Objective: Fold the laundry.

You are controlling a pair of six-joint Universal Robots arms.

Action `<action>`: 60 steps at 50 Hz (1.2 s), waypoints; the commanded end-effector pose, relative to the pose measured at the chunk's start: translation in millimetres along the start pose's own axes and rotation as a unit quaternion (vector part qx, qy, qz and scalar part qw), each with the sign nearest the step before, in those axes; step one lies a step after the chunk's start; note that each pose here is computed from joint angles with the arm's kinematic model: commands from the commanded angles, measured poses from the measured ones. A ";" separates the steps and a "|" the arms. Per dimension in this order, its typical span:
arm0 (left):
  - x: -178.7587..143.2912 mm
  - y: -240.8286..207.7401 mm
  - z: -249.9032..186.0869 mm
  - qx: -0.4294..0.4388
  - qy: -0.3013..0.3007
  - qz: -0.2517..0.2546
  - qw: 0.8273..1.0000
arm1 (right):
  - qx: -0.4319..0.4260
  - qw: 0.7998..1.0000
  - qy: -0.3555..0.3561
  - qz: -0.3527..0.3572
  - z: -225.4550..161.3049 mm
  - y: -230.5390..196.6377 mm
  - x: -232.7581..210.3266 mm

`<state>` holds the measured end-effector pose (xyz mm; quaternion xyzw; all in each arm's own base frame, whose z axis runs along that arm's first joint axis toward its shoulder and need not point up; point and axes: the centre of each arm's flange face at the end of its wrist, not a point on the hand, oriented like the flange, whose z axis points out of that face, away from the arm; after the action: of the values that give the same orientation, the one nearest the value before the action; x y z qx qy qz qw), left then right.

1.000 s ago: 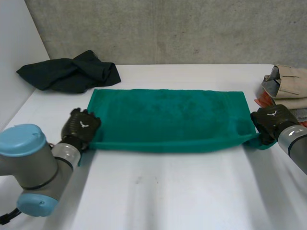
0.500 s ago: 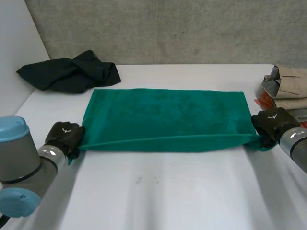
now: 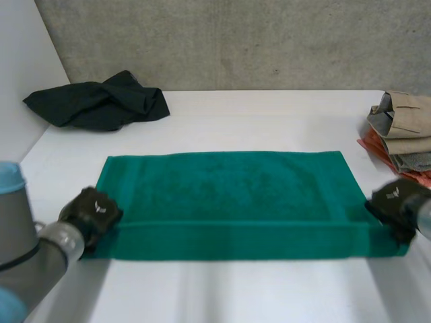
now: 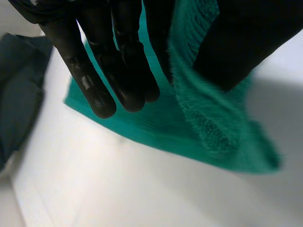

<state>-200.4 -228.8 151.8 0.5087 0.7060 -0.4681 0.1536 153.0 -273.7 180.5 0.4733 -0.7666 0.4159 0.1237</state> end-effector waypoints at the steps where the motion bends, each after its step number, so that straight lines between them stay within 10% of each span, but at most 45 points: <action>1: -25.1 -22.4 54.8 0.043 -0.076 0.001 0.996 | 0.084 0.994 0.067 0.015 46.3 -41.1 14.5; 10: -59.0 -59.3 126.6 0.135 -0.203 0.006 0.970 | 0.137 0.977 0.164 0.005 114.8 -67.9 41.0; 22: -40.2 -65.8 184.5 0.152 -0.215 0.008 0.965 | 0.196 0.952 0.236 -0.009 182.8 -82.5 31.0; 39: -47.0 -86.0 93.2 0.198 -0.217 -0.052 0.954 | 0.162 0.974 0.113 0.112 62.2 -70.8 33.7; 60: -21.5 -65.3 75.6 0.182 -0.167 -0.111 0.963 | 0.102 0.984 0.066 0.131 117.8 -10.3 2.1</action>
<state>-266.1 -305.4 161.4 0.3594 0.6262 -0.6813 0.1202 183.3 -355.5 133.0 0.3485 -0.7700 0.5308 0.0623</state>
